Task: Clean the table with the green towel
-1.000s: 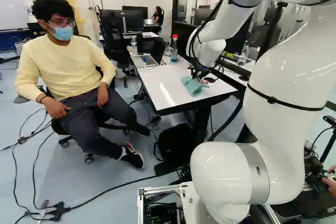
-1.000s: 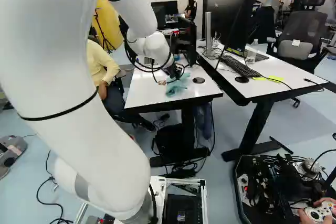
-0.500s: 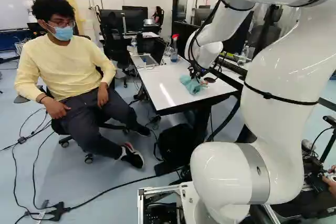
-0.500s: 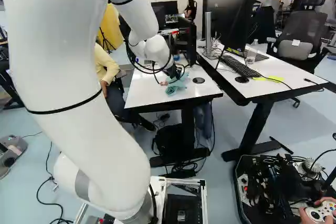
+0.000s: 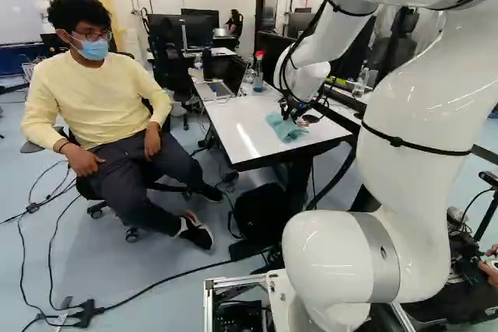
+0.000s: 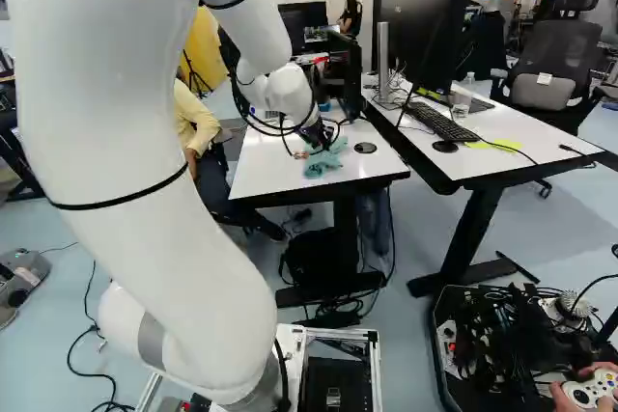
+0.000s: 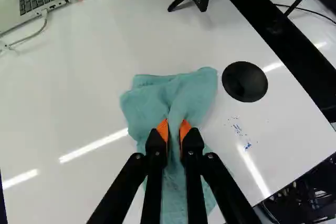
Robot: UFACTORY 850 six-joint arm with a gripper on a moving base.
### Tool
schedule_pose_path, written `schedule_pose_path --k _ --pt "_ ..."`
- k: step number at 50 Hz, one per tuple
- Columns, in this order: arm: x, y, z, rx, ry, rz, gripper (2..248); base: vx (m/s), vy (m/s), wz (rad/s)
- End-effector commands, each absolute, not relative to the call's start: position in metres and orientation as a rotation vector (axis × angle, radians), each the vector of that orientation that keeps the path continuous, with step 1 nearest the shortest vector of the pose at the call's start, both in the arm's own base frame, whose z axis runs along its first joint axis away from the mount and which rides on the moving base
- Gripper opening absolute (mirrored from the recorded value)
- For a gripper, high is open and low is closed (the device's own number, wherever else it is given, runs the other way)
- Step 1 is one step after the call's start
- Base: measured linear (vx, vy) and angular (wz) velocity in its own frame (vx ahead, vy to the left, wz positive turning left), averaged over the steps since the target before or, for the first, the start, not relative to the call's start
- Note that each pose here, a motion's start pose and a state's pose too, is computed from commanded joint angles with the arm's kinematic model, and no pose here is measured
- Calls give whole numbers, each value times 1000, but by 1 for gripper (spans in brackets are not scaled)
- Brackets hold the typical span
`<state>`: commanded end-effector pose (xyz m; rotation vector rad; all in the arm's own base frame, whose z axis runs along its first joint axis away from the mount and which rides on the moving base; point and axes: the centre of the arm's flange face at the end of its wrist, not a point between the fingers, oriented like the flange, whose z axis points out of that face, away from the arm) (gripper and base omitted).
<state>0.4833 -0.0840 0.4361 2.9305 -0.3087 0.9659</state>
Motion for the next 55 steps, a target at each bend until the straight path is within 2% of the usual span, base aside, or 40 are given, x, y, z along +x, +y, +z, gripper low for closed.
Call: schedule_pose_path --k 33,55 --pt "480 -84 433 2961 -312 885 45 0 0 0" --pt "498 -116 433 2932 -393 890 45 0 0 0"
